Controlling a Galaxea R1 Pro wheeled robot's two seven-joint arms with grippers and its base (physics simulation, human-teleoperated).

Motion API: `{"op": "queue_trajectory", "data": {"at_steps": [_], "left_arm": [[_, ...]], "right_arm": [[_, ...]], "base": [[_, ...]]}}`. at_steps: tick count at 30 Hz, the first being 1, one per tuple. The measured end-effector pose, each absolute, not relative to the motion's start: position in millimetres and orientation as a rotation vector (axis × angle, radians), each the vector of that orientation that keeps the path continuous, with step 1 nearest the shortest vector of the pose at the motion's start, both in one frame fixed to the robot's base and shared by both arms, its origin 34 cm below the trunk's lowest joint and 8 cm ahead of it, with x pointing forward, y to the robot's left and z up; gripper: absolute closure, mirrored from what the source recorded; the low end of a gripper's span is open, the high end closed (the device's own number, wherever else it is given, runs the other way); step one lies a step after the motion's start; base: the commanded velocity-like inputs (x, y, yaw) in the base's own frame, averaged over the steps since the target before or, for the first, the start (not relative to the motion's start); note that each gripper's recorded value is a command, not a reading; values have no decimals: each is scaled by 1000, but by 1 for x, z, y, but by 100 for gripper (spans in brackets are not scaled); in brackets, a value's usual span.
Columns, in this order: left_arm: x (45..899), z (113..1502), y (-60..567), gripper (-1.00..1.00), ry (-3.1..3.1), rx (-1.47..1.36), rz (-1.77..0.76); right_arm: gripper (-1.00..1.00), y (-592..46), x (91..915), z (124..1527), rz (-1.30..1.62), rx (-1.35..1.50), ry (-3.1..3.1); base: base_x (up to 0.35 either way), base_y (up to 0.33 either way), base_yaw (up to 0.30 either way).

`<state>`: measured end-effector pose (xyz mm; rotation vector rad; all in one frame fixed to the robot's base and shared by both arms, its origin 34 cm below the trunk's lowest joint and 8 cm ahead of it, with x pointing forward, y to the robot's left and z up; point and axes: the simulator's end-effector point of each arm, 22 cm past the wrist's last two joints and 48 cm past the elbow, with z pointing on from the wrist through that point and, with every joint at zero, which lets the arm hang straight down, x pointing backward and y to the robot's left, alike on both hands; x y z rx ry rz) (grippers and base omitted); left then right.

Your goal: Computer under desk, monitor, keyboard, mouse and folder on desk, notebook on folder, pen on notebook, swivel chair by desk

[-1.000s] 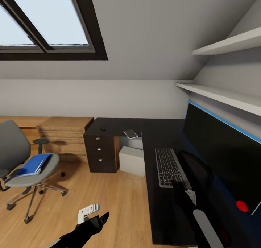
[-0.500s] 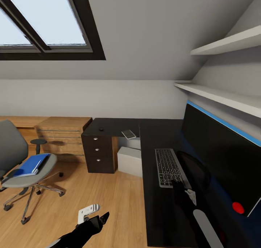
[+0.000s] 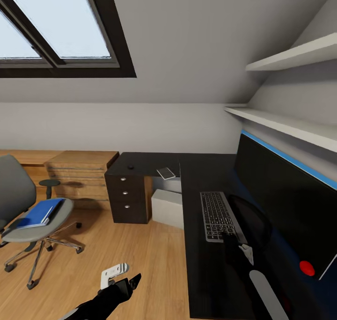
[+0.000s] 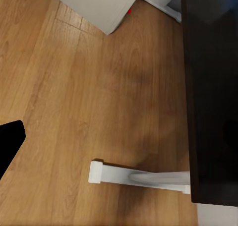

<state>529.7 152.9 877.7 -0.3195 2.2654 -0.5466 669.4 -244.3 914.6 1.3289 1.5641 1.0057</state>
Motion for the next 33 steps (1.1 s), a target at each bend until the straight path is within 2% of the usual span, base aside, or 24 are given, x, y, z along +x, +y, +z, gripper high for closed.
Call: {"op": "queue_trajectory", "data": {"at_steps": [11,33], "left_arm": [[530,878,153,-100,2265,-320,-547],[530,878,153,-100,2266,-318,-545]], "right_arm": [[100,-244,669,915,1006,1329,1564],[100,-244,670,915,1007,1324,1565]], "base": [[72,0,0],[3,0,0]]}}
